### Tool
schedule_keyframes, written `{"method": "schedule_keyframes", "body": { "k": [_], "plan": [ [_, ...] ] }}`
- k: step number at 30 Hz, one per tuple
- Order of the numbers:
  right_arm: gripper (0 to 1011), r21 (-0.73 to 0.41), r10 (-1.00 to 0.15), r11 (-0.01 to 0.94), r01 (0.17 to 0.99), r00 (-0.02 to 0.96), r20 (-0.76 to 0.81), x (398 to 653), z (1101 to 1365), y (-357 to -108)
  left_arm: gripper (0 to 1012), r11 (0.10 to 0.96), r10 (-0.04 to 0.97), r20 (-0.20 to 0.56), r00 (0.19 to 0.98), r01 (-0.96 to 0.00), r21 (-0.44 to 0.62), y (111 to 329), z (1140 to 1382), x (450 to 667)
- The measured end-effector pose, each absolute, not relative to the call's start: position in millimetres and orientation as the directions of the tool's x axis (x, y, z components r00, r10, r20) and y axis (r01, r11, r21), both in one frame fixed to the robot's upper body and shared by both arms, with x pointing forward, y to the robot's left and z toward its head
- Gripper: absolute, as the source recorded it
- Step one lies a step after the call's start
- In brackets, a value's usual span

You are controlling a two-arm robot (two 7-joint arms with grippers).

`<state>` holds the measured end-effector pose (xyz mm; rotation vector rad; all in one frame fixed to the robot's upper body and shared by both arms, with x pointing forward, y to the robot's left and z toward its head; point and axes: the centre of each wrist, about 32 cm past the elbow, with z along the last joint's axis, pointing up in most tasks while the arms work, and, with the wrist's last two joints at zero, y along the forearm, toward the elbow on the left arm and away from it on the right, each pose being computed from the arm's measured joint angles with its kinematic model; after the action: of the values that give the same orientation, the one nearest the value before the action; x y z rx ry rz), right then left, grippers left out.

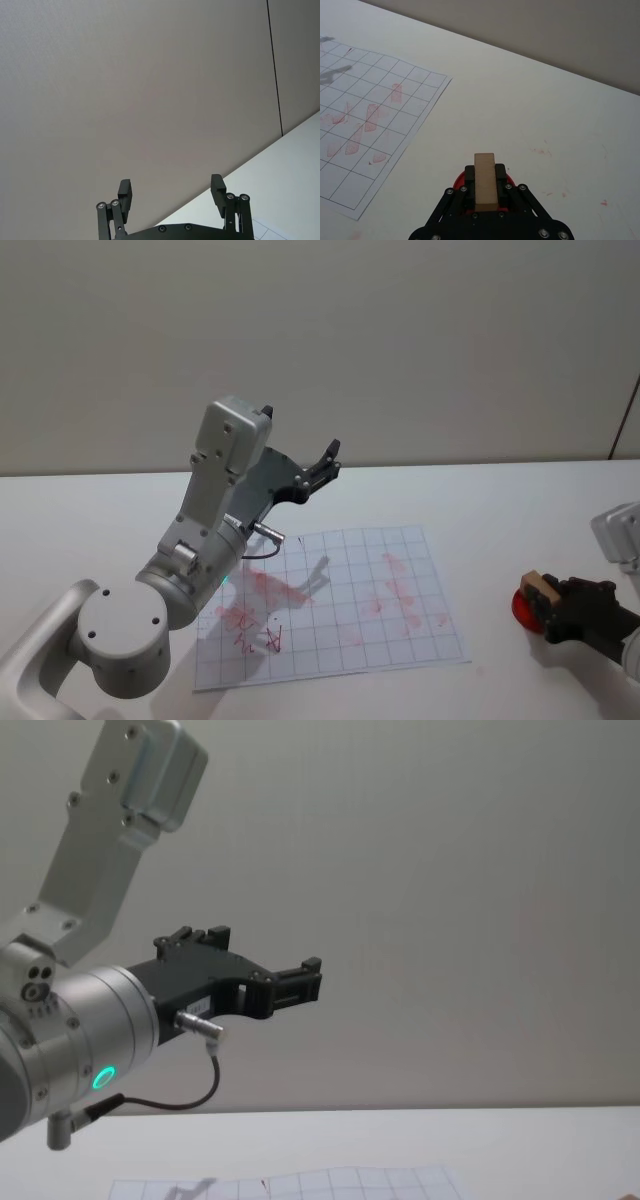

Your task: Use the one hand to pick up the stamp and affix it onto the A4 paper.

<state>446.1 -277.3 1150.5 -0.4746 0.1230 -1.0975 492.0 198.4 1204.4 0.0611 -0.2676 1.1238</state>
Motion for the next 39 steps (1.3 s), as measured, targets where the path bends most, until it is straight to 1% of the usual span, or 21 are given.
{"method": "schedule_keyframes", "body": {
  "k": [1, 6, 17, 24, 29, 34, 39],
  "plan": [
    [224, -0.428, -0.877, 0.367, 0.826, 0.46, 0.135, 446, 1151, -277, 1001, 0.434, 0.882, 0.242, 0.404, -0.897, -0.086, 198, 1204, 492],
    [224, -0.419, -0.878, 0.372, 0.829, 0.46, 0.132, 446, 1151, -277, 1001, 0.434, 0.882, 0.242, 0.404, -0.897, -0.086, 198, 1204, 492],
    [224, -0.301, -0.87, 0.441, 0.845, 0.485, 0.086, 456, 1161, -265, 1001, 0.434, 0.882, 0.242, 0.404, -0.897, -0.086, 198, 1204, 492],
    [225, -0.202, -0.843, 0.517, 0.832, 0.536, 0.047, 469, 1171, -247, 1001, 0.434, 0.882, 0.242, 0.404, -0.897, -0.086, 198, 1204, 492],
    [225, -0.151, -0.809, 0.578, 0.802, 0.587, 0.021, 480, 1173, -231, 1001, 0.434, 0.882, 0.243, 0.404, -0.897, -0.086, 198, 1204, 492],
    [225, -0.136, -0.776, 0.624, 0.769, 0.631, 0.007, 490, 1170, -217, 1001, 0.434, 0.882, 0.242, 0.404, -0.897, -0.086, 198, 1204, 492],
    [225, -0.151, -0.742, 0.662, 0.734, 0.671, 0.006, 500, 1163, -204, 1001, 0.434, 0.882, 0.242, 0.404, -0.897, -0.086, 198, 1204, 492]
  ]
}}
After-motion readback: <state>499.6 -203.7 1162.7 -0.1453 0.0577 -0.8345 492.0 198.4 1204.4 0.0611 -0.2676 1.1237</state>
